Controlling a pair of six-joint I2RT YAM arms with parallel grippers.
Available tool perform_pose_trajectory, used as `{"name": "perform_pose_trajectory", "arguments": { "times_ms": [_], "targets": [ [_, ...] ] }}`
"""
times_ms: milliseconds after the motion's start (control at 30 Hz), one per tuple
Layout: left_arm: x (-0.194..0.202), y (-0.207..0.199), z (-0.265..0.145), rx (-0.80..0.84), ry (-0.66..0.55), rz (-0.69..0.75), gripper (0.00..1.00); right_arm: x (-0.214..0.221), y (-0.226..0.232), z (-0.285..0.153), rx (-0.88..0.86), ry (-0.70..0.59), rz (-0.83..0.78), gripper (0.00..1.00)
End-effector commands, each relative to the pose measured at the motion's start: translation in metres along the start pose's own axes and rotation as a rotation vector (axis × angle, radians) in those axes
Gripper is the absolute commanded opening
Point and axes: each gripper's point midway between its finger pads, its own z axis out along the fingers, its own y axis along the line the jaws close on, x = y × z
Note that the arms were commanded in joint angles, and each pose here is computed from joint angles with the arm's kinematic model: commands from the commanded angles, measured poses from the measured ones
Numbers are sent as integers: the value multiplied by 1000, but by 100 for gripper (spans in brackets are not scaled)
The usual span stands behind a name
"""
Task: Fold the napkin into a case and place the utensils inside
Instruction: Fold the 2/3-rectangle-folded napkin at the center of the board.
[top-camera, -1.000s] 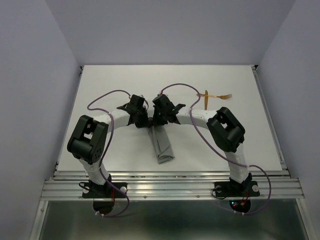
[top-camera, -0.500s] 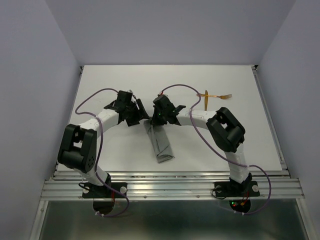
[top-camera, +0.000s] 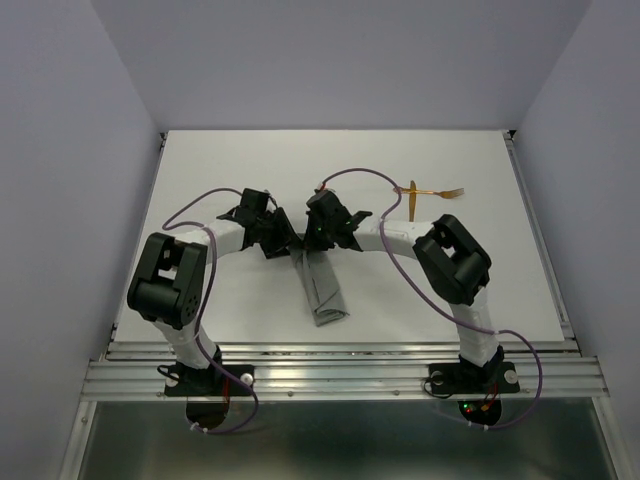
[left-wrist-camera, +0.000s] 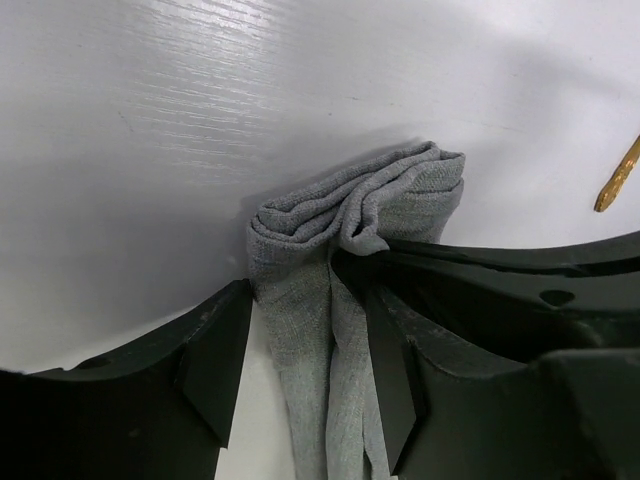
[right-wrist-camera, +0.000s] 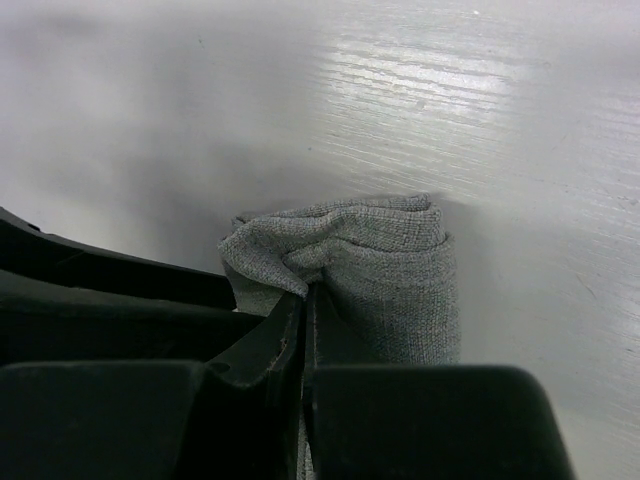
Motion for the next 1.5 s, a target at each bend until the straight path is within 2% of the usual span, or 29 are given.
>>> {"name": "perform_pose_trajectory", "arguments": {
  "times_ms": [0,167,400,733,1067,1100,1233,1467],
  "targets": [
    [-4,-7,3,31,-12,-12,60,15,-9,-7,27,39,-43,1],
    [-7,-9,7,44,-27,-21,60,14,-7,-15,9,33,-65,1],
    [-4,-6,10,45,-19,-31,72,4,10,-39,-61,-12,-103,1],
    [-4,-11,3,76,-35,-46,73,3,30,-51,-98,-22,-150,1],
    [-10,-16,-6,98,-59,-52,78,23,24,-42,-72,26,-167,1],
    [-9,-15,-7,97,-59,-53,82,24,23,-41,-70,28,-166,1],
    [-8,-15,-11,101,-62,-51,81,27,20,-36,-63,38,-166,1],
    [2,-4,-13,80,-47,-61,64,28,20,-26,-53,44,-162,4]
  ]
}}
